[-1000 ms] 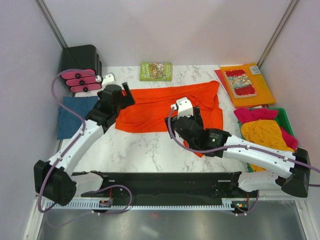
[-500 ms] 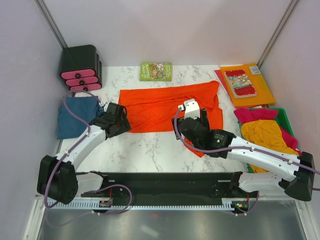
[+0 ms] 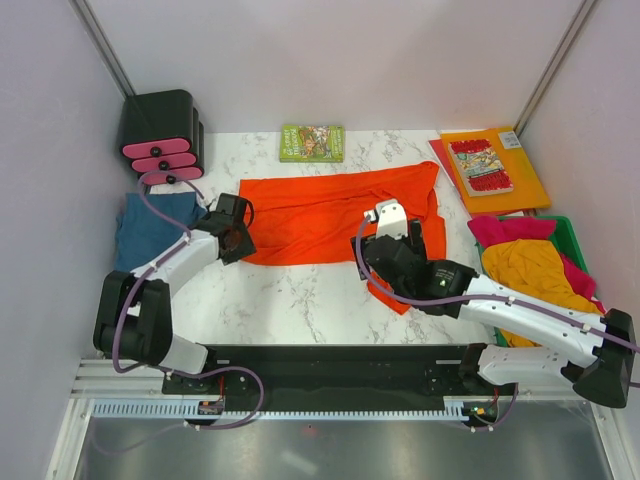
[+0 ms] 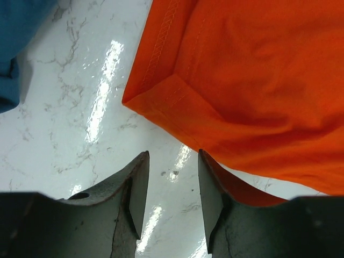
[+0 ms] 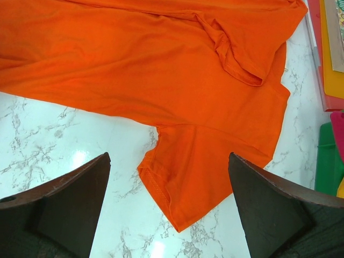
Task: Fold and stack the t-shirts
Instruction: Grap the side of the flattened tshirt closest away from the robot with both arms
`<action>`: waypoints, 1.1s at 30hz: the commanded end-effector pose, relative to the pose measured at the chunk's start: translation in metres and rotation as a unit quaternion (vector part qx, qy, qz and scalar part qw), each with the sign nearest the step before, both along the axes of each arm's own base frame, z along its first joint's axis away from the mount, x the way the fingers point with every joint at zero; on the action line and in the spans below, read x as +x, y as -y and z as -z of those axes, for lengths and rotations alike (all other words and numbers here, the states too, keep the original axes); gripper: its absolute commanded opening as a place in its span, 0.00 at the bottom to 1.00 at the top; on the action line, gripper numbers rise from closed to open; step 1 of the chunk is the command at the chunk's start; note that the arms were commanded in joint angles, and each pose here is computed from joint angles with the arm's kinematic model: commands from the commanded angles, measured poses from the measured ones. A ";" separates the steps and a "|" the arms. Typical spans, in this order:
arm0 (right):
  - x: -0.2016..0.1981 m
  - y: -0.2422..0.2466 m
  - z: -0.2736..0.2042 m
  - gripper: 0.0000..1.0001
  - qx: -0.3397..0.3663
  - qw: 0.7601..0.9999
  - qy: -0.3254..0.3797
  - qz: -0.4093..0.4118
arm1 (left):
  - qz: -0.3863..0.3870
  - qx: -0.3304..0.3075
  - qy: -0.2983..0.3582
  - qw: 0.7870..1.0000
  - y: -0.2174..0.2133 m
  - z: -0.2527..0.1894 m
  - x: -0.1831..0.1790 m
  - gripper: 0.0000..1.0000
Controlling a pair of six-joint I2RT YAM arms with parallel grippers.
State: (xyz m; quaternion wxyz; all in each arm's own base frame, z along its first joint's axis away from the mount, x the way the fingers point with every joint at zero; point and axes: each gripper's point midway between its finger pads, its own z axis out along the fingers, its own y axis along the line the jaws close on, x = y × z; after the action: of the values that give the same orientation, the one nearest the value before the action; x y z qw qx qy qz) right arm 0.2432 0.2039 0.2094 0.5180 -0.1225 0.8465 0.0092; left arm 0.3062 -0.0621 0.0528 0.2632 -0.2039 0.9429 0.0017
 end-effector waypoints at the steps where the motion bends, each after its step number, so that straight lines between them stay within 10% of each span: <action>1: -0.001 0.004 0.002 0.98 0.000 1.000 -0.002 -0.001 | 0.010 0.012 0.039 0.999 0.000 -0.017 0.027 0.48; 21: 0.005 0.013 0.014 0.98 -0.014 1.000 -0.014 0.000 | -0.017 0.040 0.002 0.999 -0.025 0.007 0.026 0.21; 33: 0.004 0.012 0.018 0.98 -0.009 1.000 -0.017 0.000 | -0.011 0.040 0.018 0.999 -0.024 -0.005 0.039 0.41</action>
State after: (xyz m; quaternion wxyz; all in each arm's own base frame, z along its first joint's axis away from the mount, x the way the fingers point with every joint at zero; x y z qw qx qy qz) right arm 0.2456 0.1905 0.1857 0.4934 -0.1362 0.8590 -0.0086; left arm 0.3267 -0.0429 0.0407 0.2562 -0.2100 0.9430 0.0323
